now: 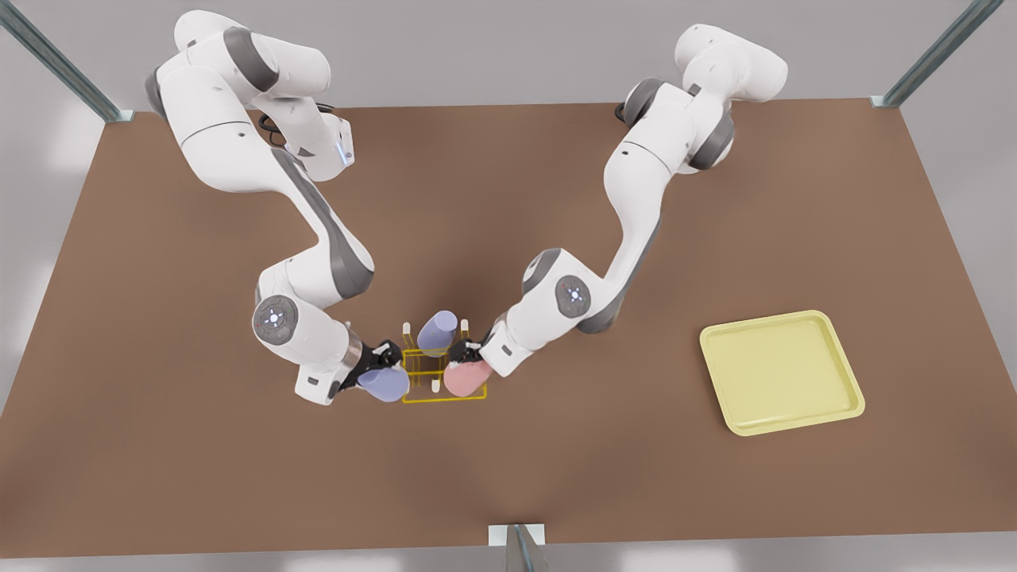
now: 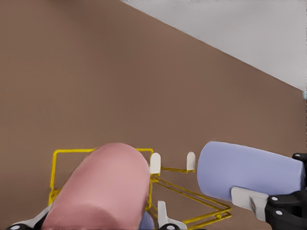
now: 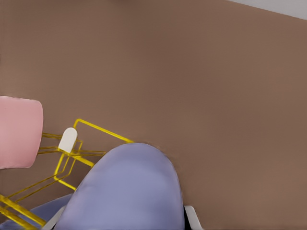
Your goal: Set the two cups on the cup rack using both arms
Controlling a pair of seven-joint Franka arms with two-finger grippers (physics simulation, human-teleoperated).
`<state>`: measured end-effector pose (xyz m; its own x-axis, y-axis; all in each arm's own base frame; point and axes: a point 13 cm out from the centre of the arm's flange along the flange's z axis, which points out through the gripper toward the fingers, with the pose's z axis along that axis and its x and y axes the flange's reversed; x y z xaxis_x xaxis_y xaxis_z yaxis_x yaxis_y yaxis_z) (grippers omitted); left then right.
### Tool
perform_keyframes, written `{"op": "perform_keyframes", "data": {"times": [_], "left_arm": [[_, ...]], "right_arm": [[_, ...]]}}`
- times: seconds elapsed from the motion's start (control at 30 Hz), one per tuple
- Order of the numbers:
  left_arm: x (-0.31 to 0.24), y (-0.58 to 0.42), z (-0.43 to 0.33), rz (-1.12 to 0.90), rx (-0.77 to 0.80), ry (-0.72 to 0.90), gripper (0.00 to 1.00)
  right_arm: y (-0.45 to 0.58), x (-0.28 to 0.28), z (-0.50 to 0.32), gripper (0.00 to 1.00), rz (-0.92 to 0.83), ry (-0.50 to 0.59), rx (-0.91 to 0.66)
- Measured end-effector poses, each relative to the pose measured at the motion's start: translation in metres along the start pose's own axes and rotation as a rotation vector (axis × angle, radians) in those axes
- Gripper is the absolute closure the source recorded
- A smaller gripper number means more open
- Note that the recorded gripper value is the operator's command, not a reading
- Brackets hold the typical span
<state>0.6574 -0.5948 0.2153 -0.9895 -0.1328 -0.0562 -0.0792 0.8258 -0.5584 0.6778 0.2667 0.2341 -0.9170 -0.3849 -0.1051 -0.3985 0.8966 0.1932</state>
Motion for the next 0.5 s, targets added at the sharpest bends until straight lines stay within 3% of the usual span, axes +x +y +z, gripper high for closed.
{"op": "perform_keyframes", "data": {"times": [0.17, 0.27, 0.37, 0.43, 0.5], "left_arm": [[-0.015, -0.006, -0.019, -0.039, 0.009, -0.043, 0.0], [-0.107, 0.008, -0.244, -0.038, -0.124, -0.257, 0.0], [-0.149, 0.124, -0.441, -0.136, -0.364, -0.35, 0.0], [-0.112, 0.2, -0.479, -0.162, -0.477, -0.199, 0.0], [-0.057, 0.215, -0.458, -0.07, -0.553, -0.027, 0.0]], "right_arm": [[0.019, 0.005, 0.014, 0.18, -0.024, 0.032, -0.015], [0.027, 0.005, 0.024, 0.18, -0.035, 0.046, -0.023], [0.027, 0.007, 0.032, 0.18, -0.034, 0.057, -0.024], [0.026, 0.009, 0.035, 0.18, -0.034, 0.062, -0.024], [0.024, 0.01, 0.039, 0.0, -0.033, 0.069, -0.023]]}}
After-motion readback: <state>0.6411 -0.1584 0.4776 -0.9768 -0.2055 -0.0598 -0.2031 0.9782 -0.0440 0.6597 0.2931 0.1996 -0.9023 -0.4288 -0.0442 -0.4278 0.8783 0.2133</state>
